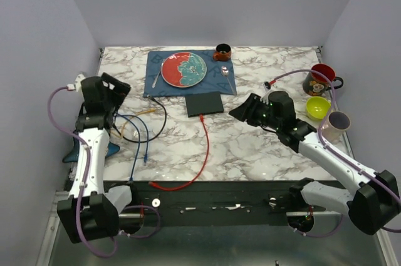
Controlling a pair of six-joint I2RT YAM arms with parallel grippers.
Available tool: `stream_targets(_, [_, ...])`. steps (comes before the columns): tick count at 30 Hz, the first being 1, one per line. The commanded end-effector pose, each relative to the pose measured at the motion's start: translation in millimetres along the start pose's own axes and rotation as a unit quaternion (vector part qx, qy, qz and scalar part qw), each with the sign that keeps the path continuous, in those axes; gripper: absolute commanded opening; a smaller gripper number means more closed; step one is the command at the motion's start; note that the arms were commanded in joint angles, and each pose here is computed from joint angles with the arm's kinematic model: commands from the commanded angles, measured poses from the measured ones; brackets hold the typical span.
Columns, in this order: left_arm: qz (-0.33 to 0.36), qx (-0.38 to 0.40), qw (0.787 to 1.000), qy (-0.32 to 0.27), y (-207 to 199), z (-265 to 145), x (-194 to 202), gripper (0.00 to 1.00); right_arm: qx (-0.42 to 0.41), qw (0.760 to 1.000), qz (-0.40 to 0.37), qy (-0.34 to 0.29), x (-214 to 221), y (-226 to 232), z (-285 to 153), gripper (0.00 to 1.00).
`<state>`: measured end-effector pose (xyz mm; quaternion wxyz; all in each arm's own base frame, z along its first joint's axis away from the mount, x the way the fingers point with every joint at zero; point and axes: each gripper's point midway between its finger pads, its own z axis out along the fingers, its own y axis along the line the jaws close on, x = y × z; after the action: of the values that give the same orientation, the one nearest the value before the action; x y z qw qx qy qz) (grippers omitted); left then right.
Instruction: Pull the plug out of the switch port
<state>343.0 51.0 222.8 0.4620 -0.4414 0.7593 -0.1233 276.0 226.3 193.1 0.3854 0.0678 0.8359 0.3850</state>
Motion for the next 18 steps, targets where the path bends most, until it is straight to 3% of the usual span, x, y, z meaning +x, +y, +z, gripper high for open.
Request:
stream_targets(1, [0.012,0.240,0.968,0.075,-101,-28,65,0.99,-0.016,1.000,-0.004,0.022,12,-4,21,0.56])
stream_targets(2, [0.067,0.253,0.958,0.113,-114,-35,105,0.99,-0.016,0.999,-0.001,0.033,17,-8,30,0.56])
stream_targets(4, [0.114,0.239,0.952,0.151,-119,-26,141,0.99,-0.020,0.999,0.004,0.043,22,-10,39,0.55])
stream_targets(8, [0.162,0.238,0.936,0.203,-118,-12,202,0.97,-0.041,0.996,0.012,0.076,35,-10,62,0.51])
stream_targets(14, [0.144,0.247,0.919,0.273,-105,20,265,0.63,-0.044,0.990,0.035,0.131,54,-14,110,0.46])
stream_targets(18, [0.159,0.237,0.911,0.296,-114,42,280,0.58,-0.043,0.988,0.049,0.142,59,-18,132,0.53])
